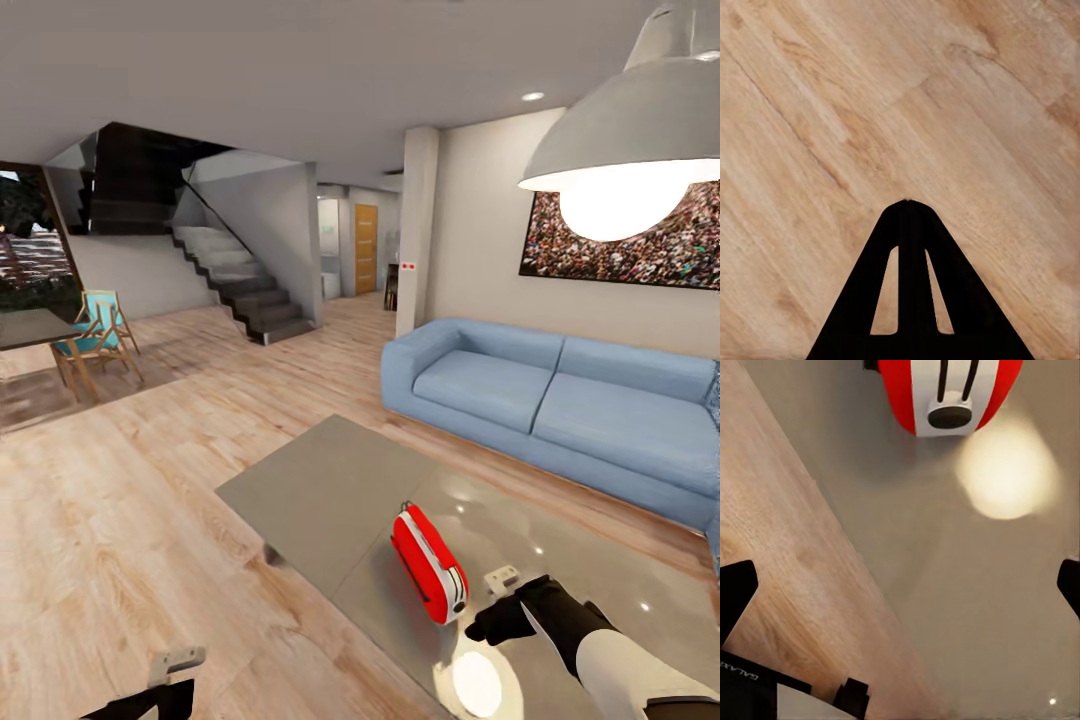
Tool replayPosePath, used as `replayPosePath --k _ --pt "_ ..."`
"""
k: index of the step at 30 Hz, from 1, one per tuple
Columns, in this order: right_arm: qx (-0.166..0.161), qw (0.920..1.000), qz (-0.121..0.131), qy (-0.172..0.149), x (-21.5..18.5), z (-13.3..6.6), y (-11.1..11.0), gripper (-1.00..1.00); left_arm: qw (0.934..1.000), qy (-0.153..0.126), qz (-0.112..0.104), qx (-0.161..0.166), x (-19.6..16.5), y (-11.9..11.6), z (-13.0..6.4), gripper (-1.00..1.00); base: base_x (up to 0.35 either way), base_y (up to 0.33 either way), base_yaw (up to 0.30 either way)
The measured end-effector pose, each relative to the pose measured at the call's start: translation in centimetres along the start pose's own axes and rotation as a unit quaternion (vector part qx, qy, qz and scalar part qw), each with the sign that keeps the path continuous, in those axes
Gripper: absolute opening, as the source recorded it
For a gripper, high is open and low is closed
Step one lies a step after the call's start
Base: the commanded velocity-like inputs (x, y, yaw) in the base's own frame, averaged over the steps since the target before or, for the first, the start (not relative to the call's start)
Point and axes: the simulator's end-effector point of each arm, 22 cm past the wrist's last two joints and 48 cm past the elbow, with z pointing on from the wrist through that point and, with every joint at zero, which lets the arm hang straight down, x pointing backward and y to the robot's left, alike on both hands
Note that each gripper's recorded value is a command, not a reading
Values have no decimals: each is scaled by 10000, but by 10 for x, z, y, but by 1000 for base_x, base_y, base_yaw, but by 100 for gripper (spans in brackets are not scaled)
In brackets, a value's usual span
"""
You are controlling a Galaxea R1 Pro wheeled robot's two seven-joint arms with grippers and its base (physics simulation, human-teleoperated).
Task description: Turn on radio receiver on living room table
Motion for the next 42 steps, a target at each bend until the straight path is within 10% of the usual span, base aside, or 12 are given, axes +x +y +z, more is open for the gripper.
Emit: replayPosePath --k 27,42 --pt "9 10000 -69 -34 -7 -20 28 100 9999 66 15 158 -6 -23 -32 -100 -288 156 0" --pt "35 9995 -244 -212 70 -4 62 100 9995 291 74 74 23 -11 -49 -100 -79 39 0"
